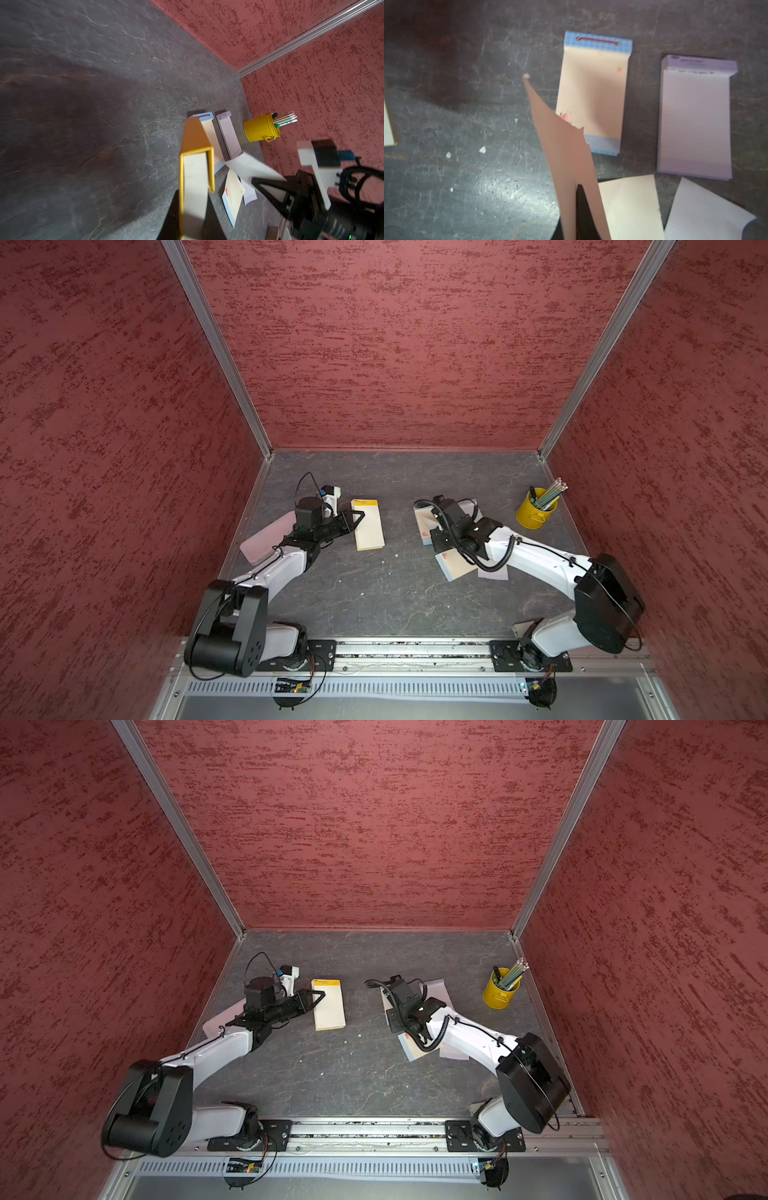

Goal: Tear off pages from different memo pads
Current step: Place the paper at the center of the board, then move the memo pad to the center of the board.

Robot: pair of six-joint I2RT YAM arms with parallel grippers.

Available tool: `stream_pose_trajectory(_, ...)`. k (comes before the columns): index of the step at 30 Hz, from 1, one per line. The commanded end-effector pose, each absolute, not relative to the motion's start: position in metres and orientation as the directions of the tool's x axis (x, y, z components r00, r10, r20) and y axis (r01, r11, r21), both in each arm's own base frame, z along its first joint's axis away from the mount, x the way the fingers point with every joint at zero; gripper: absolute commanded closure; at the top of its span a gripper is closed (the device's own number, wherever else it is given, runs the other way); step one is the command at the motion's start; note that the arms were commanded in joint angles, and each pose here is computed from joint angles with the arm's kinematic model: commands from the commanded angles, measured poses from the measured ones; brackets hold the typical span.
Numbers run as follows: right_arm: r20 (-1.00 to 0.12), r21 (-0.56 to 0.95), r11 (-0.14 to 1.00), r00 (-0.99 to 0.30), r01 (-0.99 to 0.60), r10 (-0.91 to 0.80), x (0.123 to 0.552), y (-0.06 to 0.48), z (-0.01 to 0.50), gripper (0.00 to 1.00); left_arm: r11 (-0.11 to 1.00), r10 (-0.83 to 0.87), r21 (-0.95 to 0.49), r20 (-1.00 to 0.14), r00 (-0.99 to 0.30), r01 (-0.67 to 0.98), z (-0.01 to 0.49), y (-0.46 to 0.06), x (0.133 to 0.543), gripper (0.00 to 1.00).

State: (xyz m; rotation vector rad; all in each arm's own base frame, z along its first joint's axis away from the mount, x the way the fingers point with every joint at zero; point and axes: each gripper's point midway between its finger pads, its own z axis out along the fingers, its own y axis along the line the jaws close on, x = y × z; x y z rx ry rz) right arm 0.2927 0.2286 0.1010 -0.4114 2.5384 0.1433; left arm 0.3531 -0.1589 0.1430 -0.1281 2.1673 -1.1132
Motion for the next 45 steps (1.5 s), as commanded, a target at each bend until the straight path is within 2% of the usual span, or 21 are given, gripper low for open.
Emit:
stream_pose_trajectory(1, -0.535, -0.088, 0.965, -0.806, -0.245, -0.254, 0.279, 0.223, 0.084, 1.00, 0.550, -0.353, -0.788, -0.518, -0.779, 0.275, 0.155, -0.179, 0.364, 1.00)
stream_pose_trajectory(5, -0.497, -0.129, 0.950, -0.811, -0.284, -0.309, 0.266, 0.238, 0.055, 0.96, 0.555, -0.322, -0.788, -0.498, -0.805, 0.265, 0.135, -0.194, 0.372, 1.00)
stream_pose_trajectory(9, -0.430, -0.064, 0.928, -0.829, -0.368, -0.359, 0.243, 0.264, 0.030, 0.85, 0.587, -0.322, -0.782, -0.462, -0.826, 0.209, 0.110, -0.191, 0.378, 1.00)
stream_pose_trajectory(14, -0.360, 0.091, 0.893, -0.851, -0.441, -0.383, 0.217, 0.287, 0.019, 0.63, 0.621, -0.317, -0.766, -0.438, -0.841, 0.165, 0.089, -0.188, 0.386, 1.00)
stream_pose_trajectory(17, -0.356, 0.214, 0.860, -0.857, -0.463, -0.373, 0.206, 0.303, 0.026, 0.45, 0.626, -0.309, -0.763, -0.428, -0.849, 0.157, 0.083, -0.190, 0.387, 1.00)
stream_pose_trajectory(20, -0.352, 0.322, 0.823, -0.867, -0.467, -0.354, 0.201, 0.315, 0.038, 0.35, 0.640, -0.294, -0.753, -0.424, -0.857, 0.154, 0.078, -0.193, 0.387, 1.00)
stream_pose_trajectory(29, -0.460, 0.559, 0.743, -0.883, -0.367, -0.090, 0.242, 0.294, 0.125, 0.32, 0.708, -0.261, -0.694, -0.427, -0.866, 0.129, 0.069, -0.196, 0.387, 1.00)
stream_pose_trajectory(35, -0.491, 0.505, 0.835, -0.868, -0.218, 0.070, 0.275, 0.252, 0.123, 0.35, 0.709, -0.243, -0.688, -0.444, -0.863, 0.154, 0.072, -0.218, 0.397, 0.95)
stream_pose_trajectory(41, -0.511, 0.491, 0.858, -0.848, -0.153, 0.141, 0.280, 0.233, 0.121, 0.36, 0.706, -0.258, -0.696, -0.427, -0.867, 0.132, 0.060, -0.228, 0.416, 0.95)
stream_pose_trajectory(45, -0.525, 0.482, 0.867, -0.834, -0.125, 0.172, 0.283, 0.225, 0.122, 0.37, 0.666, -0.224, -0.730, -0.394, -0.891, 0.155, 0.055, -0.265, 0.419, 0.96)
